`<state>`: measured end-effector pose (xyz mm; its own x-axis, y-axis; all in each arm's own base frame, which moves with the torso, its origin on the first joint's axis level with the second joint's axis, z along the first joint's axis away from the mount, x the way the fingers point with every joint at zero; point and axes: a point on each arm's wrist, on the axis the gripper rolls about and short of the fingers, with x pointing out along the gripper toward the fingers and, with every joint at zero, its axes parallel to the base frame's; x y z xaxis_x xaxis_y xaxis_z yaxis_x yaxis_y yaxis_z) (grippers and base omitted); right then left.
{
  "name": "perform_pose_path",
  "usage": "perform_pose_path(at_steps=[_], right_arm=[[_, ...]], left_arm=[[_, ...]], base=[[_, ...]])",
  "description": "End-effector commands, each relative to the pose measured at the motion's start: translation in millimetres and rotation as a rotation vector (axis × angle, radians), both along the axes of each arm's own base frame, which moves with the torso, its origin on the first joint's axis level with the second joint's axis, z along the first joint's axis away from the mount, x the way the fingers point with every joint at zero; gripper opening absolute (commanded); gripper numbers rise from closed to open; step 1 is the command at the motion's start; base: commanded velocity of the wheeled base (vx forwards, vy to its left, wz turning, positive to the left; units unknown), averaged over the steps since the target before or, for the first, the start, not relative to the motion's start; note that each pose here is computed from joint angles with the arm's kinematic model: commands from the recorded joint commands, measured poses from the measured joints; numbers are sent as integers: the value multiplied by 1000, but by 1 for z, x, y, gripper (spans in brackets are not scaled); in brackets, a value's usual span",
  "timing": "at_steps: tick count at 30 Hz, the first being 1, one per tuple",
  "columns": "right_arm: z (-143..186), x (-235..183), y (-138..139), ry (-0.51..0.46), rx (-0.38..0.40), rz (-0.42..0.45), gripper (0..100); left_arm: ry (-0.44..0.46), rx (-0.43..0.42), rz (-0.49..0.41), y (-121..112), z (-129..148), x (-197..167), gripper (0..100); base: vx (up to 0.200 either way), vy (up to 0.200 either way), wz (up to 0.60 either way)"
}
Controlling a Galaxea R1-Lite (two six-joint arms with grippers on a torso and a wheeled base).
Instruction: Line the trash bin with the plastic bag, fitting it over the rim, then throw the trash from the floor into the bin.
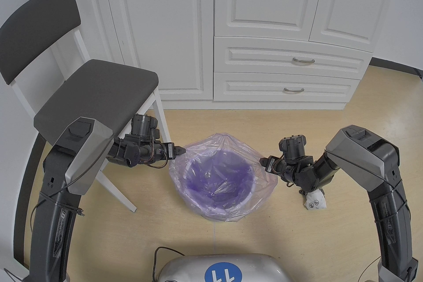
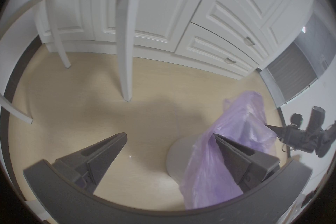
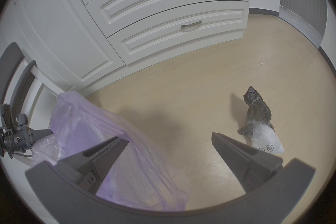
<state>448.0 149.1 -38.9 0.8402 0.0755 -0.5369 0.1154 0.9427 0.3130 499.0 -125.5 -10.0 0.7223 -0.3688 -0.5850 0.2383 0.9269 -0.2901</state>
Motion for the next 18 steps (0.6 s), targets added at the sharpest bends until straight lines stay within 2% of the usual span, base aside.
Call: perform_pose_path(at_steps=[1, 6, 13, 18], right_arm=[[-16, 10, 2, -4, 9, -18, 100], [-19, 16, 4, -14, 30, -28, 100], [-31, 26, 3, -20, 27, -44, 100], [-34, 32, 3, 27, 10, -55, 100]], left_arm=[[1, 16, 66, -7, -22, 12, 100], [8, -2, 117, -14, -18, 18, 100], [1, -5, 120, -15, -21, 20, 100], [-3, 2, 129, -14, -22, 22, 100]], base=[[0, 0, 0], [0, 0, 0], [0, 0, 0], [0, 0, 0]])
